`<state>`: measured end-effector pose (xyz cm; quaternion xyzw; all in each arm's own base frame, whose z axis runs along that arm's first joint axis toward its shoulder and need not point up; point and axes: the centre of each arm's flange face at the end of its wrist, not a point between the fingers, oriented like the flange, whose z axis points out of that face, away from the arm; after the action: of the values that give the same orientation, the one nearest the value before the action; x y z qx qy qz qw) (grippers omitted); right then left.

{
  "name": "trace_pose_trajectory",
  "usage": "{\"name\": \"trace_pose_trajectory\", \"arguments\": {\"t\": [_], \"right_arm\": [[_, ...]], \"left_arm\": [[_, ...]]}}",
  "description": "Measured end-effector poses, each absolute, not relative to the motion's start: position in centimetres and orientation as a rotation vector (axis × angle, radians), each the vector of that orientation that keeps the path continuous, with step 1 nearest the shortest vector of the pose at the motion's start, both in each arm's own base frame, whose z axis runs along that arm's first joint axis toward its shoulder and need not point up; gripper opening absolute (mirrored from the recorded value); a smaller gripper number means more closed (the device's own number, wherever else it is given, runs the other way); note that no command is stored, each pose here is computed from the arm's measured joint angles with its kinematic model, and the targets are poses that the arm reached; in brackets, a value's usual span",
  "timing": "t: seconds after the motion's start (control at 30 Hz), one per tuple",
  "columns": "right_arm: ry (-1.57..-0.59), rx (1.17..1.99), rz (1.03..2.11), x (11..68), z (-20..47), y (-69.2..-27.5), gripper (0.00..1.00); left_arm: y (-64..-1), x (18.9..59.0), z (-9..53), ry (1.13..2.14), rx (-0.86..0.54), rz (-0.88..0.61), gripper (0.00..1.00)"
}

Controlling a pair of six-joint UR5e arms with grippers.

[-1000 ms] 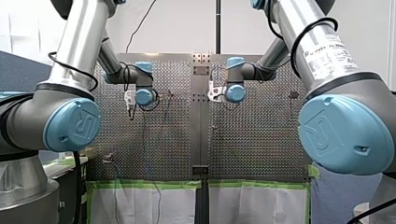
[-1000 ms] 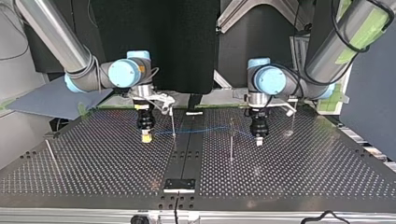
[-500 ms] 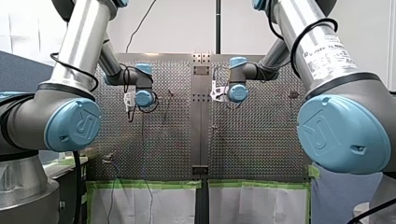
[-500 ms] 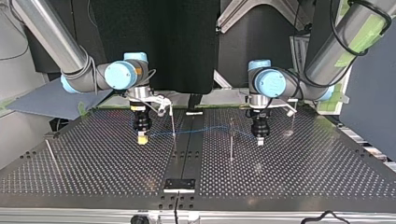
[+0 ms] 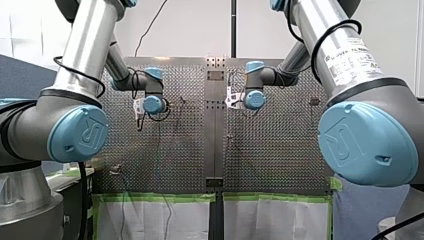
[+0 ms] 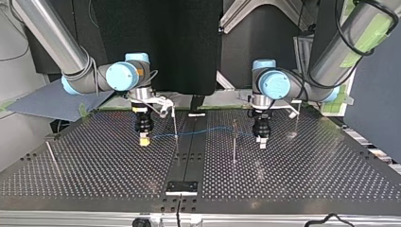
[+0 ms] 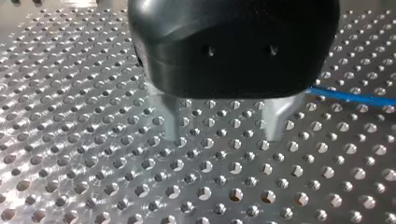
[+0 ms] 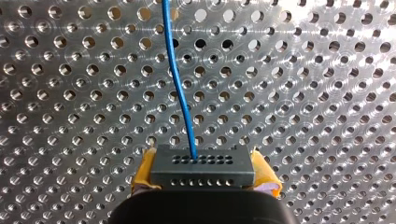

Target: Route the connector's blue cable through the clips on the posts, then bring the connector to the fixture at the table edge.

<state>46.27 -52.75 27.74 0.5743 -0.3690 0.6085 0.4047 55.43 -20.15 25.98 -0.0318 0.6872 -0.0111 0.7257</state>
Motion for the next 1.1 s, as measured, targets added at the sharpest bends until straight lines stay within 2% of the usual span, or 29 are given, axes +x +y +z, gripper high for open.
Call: {"name": "trace_pose_trajectory", "arguments": {"t": [0.27, 0.43, 0.8, 1.1], "right_arm": [[-0.933, 1.451, 1.535, 46.3, 27.7, -52.7, 0.12], [-0.934, 1.454, 1.533, 46.3, 27.7, -52.7, 0.12], [-0.937, 1.468, 1.521, 46.2, 27.6, -52.6, 0.12], [-0.937, 1.468, 1.525, 46.3, 27.5, -52.5, 0.12]], "left_arm": [[-19.9, 53.9, 27.1, 1.555, -0.084, -0.016, 0.99], [-20.6, 52.0, 27.0, 1.581, -0.065, -0.067, 0.99], [-21.8, 49.8, 26.4, 1.569, -0.058, -0.224, 0.99], [-21.9, 47.3, 27.3, 1.537, -0.086, -0.291, 0.99]]}}
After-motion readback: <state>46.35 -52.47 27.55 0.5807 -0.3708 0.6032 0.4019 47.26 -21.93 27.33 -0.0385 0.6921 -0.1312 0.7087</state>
